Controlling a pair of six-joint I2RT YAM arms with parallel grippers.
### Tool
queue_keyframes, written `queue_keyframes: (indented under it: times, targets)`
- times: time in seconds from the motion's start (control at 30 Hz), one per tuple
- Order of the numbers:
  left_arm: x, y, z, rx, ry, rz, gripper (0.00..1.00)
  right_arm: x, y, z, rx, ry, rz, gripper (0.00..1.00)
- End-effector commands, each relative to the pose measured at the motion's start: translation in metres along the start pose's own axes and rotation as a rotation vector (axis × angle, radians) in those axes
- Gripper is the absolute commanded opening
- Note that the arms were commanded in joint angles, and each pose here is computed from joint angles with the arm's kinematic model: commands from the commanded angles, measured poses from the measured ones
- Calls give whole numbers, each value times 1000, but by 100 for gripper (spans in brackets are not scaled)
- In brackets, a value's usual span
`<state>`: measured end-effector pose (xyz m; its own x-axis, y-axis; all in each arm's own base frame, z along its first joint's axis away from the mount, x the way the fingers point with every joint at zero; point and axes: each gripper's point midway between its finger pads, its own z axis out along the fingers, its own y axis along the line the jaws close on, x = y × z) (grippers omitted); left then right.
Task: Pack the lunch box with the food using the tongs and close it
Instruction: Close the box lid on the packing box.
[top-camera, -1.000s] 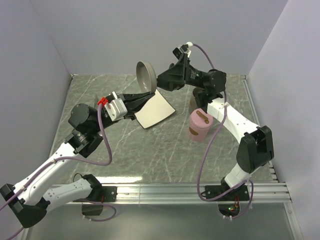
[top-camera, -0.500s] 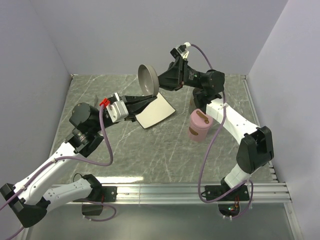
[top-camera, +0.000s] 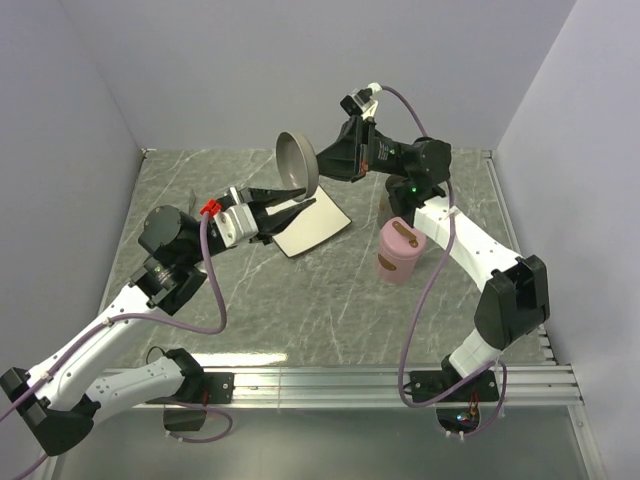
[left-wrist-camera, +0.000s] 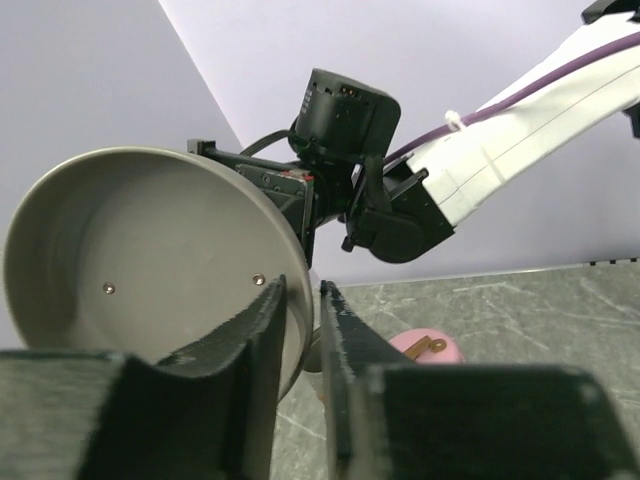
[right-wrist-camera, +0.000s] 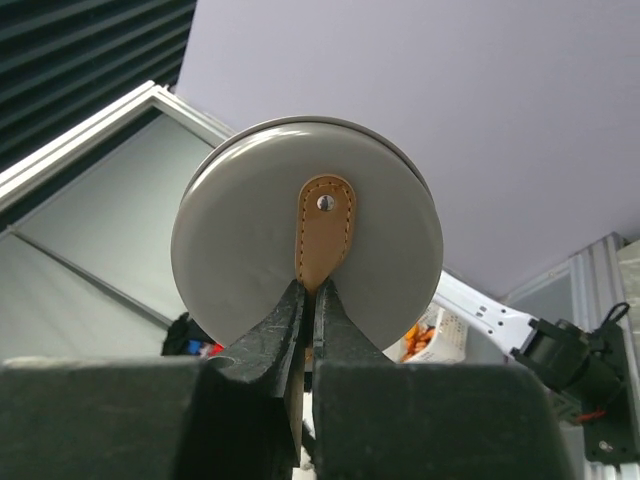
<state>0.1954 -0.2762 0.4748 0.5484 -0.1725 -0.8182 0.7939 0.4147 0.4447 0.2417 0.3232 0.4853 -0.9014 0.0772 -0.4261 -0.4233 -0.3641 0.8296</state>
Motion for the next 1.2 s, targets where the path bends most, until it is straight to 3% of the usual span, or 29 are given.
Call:
queue_keyframes:
  times: [0.0,0.07,0.3,0.33,0.4,0.43,0.63,0.77,0.83,1.0,1.17]
  targets:
    - [-14,5,-3,-21,-23,17,28,5,41,-1,-36,19,-158,0]
    - [-13,7,-4,-32,-18,13,41,-1,37,-5,-11,3,-167,0]
    - [-10,11,-8,-65,-3,-4,61,-23,17,-18,108,-47,-202,0]
    - [-8,11,-10,-72,4,-14,67,-27,13,-21,133,-54,-209,0]
    - [0,11,-11,-76,39,-38,96,-39,1,-32,213,-72,-248,0]
    - [2,11,-11,-77,53,-52,99,-41,-2,-34,240,-70,-262,0]
    - [39,25,-19,-167,262,-119,99,-70,-36,-76,561,-103,-451,0]
    - [62,30,-26,-211,411,-186,99,-100,-65,-122,922,-114,-675,0]
    - [71,32,-27,-219,476,-212,99,-105,-76,-143,1061,-98,-683,0]
    - [98,23,-37,-218,591,-256,99,-120,-106,-208,1425,9,-759,0]
    - [118,16,-46,-205,647,-258,99,-124,-128,-255,1648,141,-795,0]
